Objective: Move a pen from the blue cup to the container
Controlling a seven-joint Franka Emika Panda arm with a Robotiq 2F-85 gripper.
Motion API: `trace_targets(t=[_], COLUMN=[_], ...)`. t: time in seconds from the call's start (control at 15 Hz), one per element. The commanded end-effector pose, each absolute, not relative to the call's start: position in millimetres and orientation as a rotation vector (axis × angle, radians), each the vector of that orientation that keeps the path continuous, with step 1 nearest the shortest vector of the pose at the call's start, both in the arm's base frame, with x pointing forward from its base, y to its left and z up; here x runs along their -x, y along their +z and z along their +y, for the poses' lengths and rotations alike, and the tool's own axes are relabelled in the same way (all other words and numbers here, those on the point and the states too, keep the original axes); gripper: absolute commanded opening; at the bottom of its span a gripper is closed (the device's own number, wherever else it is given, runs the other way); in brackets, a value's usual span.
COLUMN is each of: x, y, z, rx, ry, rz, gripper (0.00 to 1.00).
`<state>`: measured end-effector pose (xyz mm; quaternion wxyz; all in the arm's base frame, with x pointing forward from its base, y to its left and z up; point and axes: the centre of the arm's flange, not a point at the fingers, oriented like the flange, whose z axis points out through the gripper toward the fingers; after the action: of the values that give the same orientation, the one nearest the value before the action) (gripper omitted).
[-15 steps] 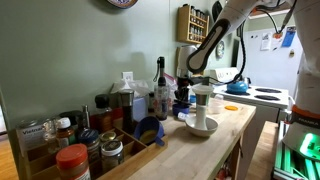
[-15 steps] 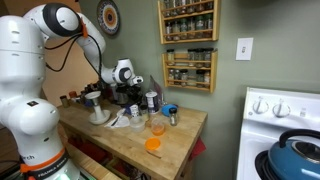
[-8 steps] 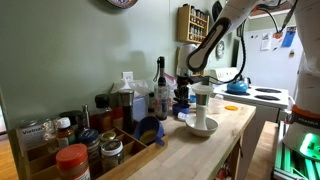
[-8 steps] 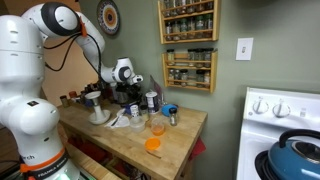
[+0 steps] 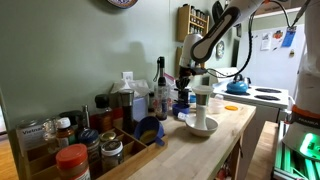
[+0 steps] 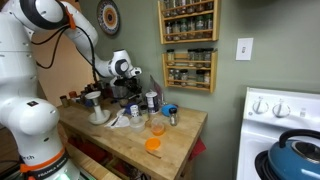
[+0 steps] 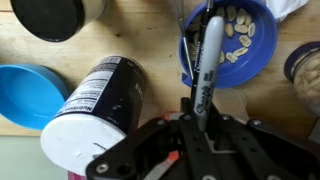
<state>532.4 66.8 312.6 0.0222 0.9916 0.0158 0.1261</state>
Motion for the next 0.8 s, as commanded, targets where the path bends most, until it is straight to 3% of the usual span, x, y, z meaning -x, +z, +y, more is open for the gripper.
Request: trace_targets(t=[0.0,0.53,0.67,0.73], x=[-486,-370,-371,-422], y=[316,346,354,349], z=[54,59,48,49], rx=[-3.132,-3.058,-3.049,-3.077], ry=[0.443,0.986,1.019,0.997], rz=[-0.019,-0.202,-0.251,-0.216], gripper=[0.04,0.04,0.05,0.04])
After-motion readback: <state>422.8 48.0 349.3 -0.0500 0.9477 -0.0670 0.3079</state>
